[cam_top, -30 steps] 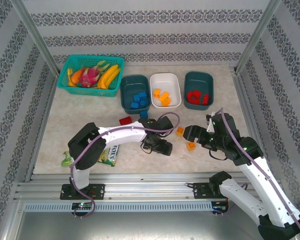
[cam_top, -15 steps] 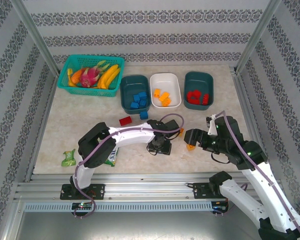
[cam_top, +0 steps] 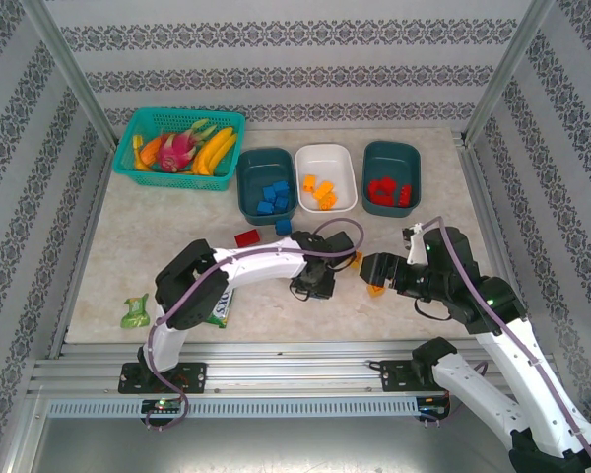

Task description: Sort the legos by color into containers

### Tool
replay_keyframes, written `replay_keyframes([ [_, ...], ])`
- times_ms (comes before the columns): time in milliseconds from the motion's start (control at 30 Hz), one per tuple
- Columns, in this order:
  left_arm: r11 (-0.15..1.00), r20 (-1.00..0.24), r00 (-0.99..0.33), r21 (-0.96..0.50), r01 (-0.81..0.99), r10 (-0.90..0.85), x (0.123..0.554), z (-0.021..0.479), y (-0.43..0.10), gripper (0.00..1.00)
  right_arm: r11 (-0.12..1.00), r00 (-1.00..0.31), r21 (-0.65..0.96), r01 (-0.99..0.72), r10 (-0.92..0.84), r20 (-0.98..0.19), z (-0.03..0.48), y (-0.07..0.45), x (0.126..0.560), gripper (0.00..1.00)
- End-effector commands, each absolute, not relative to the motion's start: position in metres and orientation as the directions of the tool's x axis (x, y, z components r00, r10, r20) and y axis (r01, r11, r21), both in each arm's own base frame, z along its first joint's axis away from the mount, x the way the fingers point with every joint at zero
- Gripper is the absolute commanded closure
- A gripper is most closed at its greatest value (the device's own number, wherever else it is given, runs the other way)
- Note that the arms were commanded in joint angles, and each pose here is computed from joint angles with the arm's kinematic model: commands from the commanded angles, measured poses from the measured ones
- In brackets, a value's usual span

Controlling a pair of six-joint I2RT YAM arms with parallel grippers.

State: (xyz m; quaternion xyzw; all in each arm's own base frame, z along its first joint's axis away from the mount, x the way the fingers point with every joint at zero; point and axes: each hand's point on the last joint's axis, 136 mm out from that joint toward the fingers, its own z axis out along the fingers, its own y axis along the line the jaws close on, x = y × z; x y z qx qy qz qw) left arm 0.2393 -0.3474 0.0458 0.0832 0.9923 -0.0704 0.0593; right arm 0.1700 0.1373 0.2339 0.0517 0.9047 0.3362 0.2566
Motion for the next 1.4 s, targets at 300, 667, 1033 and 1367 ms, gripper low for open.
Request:
replay_keyframes([
  [300, 0.977, -0.292, -0.954, -0.211, -0.009, -0.072, 0.376, 0.144, -0.253, 0.66, 0.522, -0.759, 0.786, -0.33, 0.349, -0.55, 0.333, 0.188, 0.246, 0.13],
  [667, 0.986, -0.349, -0.927, -0.134, -0.098, -0.14, 0.492, 0.119, -0.195, 0.67, 0.568, -0.78, 0.779, -0.265, 0.349, -0.52, 0.323, 0.205, 0.314, 0.14],
  [1033, 0.986, -0.358, -0.919, -0.037, -0.165, -0.167, 0.519, 0.086, -0.173, 0.68, 0.6, -0.804, 0.775, -0.197, 0.354, -0.478, 0.296, 0.2, 0.311, 0.14],
  [1367, 0.978, -0.333, -0.924, 0.018, -0.208, -0.19, 0.512, 0.076, -0.162, 0.69, 0.606, -0.819, 0.778, -0.168, 0.353, -0.452, 0.282, 0.199, 0.309, 0.14],
])
